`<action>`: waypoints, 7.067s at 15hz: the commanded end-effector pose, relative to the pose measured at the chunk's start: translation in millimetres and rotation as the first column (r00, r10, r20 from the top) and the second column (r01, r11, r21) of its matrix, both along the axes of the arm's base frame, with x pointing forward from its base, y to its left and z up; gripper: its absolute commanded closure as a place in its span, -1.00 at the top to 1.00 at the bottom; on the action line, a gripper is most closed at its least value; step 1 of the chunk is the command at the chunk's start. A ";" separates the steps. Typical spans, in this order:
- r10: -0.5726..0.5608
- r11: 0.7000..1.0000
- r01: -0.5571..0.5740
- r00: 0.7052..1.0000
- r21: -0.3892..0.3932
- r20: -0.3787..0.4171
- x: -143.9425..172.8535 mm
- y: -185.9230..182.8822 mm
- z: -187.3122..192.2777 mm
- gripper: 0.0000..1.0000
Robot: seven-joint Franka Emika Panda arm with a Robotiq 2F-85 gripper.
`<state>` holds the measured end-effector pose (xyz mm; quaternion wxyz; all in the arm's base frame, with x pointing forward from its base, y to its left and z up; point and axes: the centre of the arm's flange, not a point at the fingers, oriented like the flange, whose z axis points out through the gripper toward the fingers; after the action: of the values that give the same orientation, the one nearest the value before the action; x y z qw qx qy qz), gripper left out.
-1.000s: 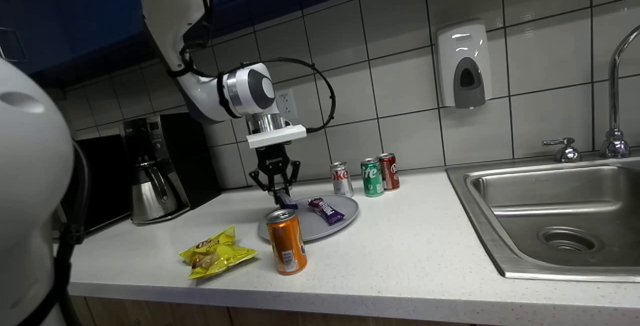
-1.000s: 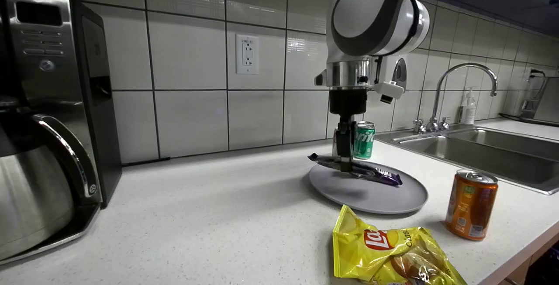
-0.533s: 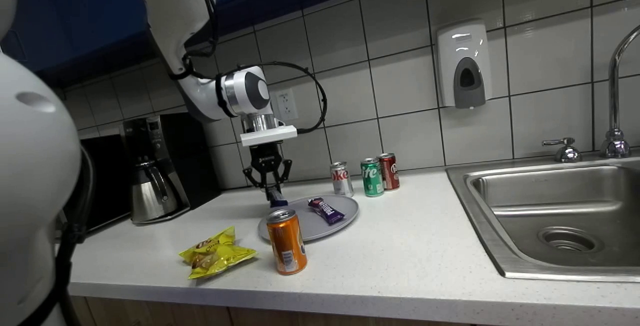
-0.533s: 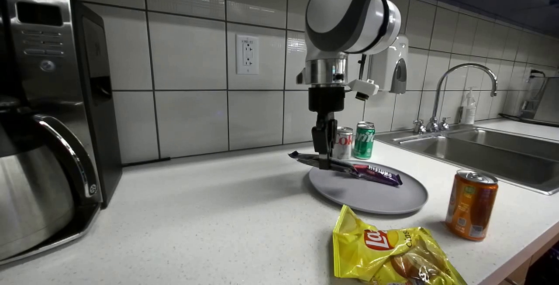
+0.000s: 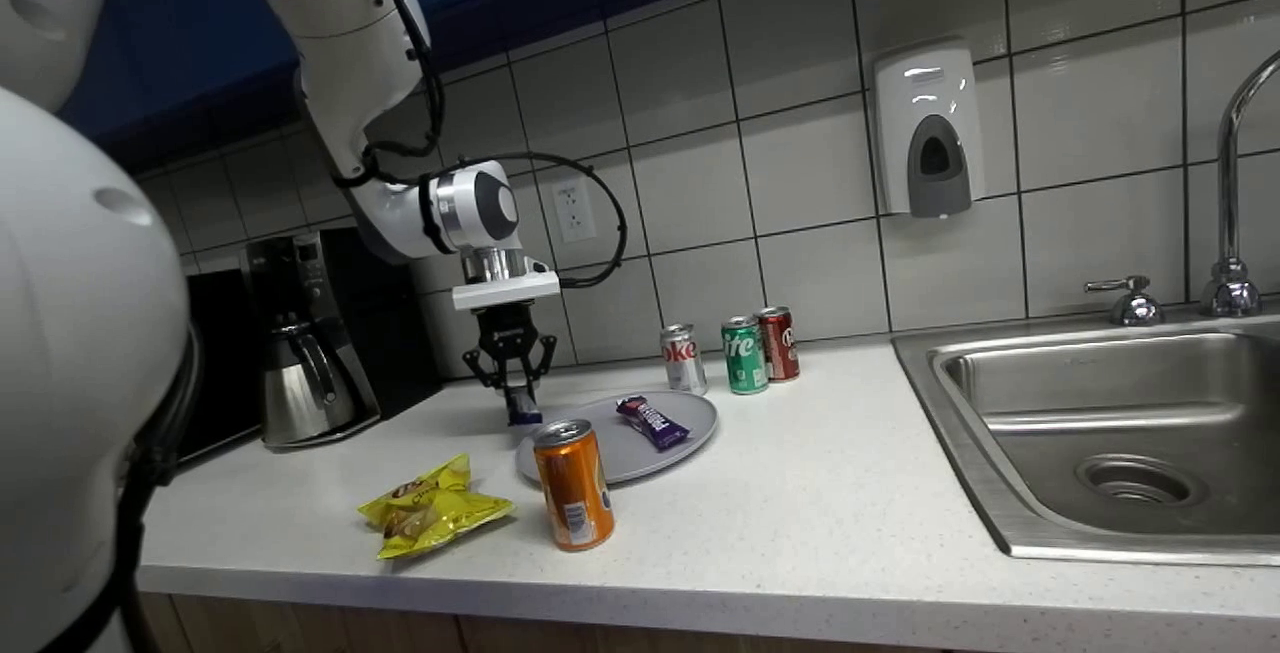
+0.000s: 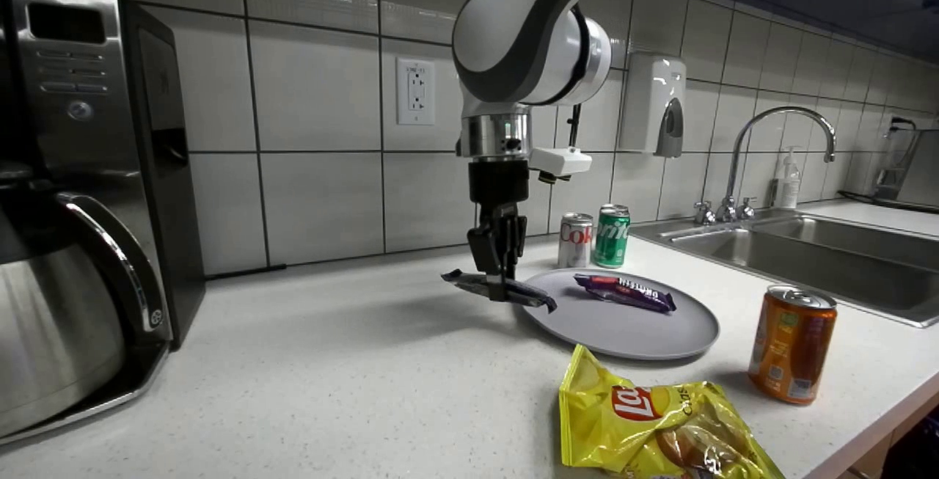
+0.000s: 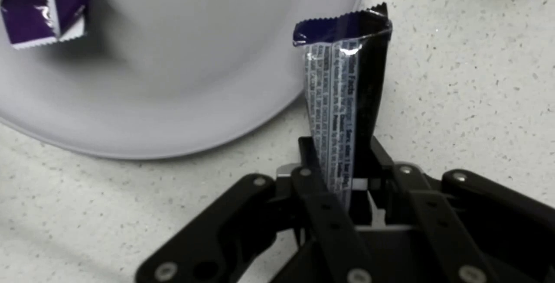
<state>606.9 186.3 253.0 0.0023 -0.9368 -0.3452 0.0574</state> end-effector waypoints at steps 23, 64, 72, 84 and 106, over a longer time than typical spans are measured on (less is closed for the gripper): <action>0.013 0.999 -0.014 0.999 -0.044 -0.041 -11.0 44.7 2.9 1.00; -0.164 0.971 0.153 0.985 -0.185 -0.048 -45.1 -158.4 3.1 1.00; -0.087 0.976 0.087 0.996 -0.201 0.009 -27.1 -183.4 -10.1 1.00; -0.057 0.984 0.064 0.997 -0.168 0.047 -14.5 -193.4 -23.1 0.31; -0.053 0.987 0.061 0.997 -0.147 0.059 -1.3 -153.3 2.2 -0.92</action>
<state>595.1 17.8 236.5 -0.0806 -0.9438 -0.3148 0.0602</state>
